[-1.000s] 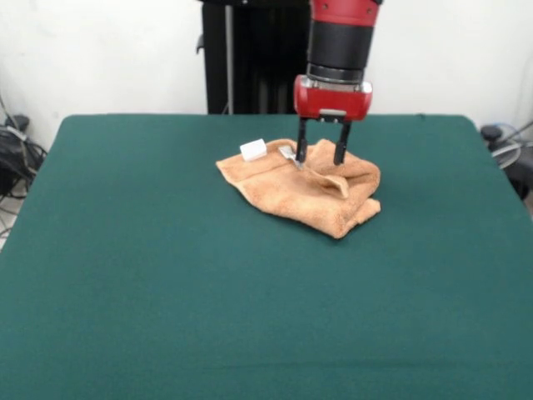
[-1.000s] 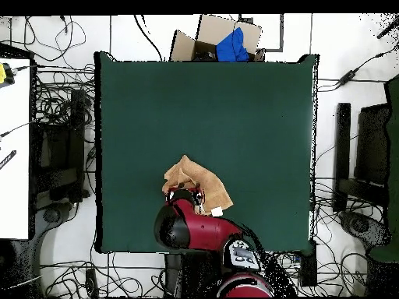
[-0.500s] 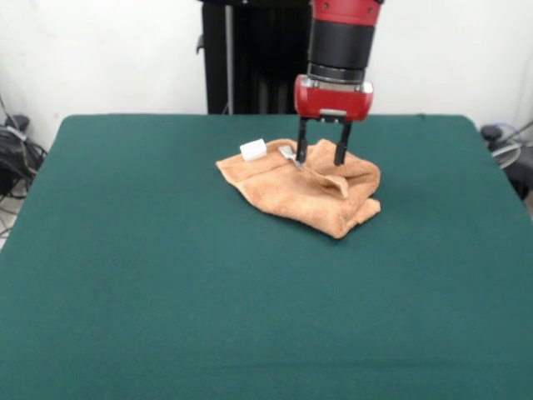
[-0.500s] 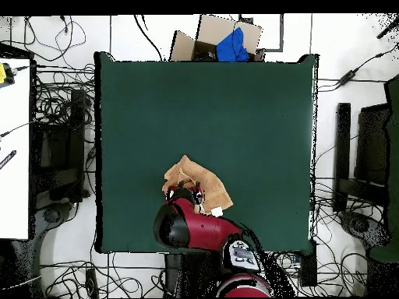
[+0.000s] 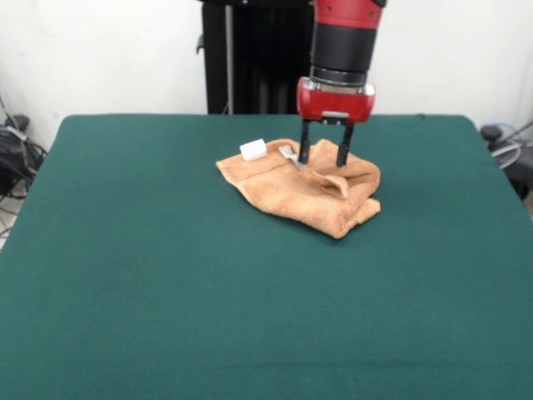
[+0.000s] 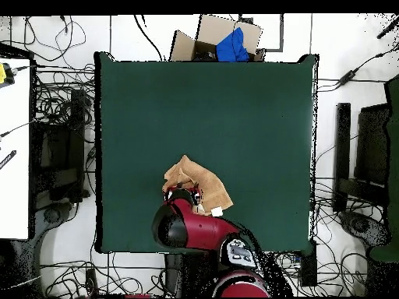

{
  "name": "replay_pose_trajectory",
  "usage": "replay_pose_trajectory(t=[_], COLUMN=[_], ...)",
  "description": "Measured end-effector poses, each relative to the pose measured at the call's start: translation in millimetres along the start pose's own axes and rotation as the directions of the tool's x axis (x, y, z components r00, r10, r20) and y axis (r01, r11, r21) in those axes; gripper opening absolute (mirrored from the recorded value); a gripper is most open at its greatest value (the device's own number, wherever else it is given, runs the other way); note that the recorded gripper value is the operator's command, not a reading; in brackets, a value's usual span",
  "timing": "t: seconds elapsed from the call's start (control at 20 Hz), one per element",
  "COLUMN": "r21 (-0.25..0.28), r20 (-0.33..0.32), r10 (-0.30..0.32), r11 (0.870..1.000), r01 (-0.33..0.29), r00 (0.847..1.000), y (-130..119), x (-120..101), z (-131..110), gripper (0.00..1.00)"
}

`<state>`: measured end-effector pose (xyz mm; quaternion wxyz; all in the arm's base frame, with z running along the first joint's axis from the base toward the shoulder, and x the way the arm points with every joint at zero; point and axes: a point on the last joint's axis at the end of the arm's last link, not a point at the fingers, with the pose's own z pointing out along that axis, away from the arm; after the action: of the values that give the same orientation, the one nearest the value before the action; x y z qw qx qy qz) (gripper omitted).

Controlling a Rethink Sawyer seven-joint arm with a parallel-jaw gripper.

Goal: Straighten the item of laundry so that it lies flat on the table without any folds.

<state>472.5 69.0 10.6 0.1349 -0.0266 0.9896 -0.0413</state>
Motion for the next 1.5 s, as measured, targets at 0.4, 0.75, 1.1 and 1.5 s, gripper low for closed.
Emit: replay_pose_trajectory(t=[0.4,0.75,1.1,1.5], r21=[-0.009,-0.007,0.003,0.026], r20=[-0.016,-0.026,-0.014,-0.019], r10=[-0.024,-0.034,-0.035,-0.021], r11=[1.0,0.999,0.999,0.999], r01=[0.024,0.034,0.035,0.021], r00=[1.0,0.999,0.999,1.0], y=[14,17,13,-3], x=[8,12,5,-4], z=[4,9,7,-3], gripper=[1.0,1.0,1.0,1.0])
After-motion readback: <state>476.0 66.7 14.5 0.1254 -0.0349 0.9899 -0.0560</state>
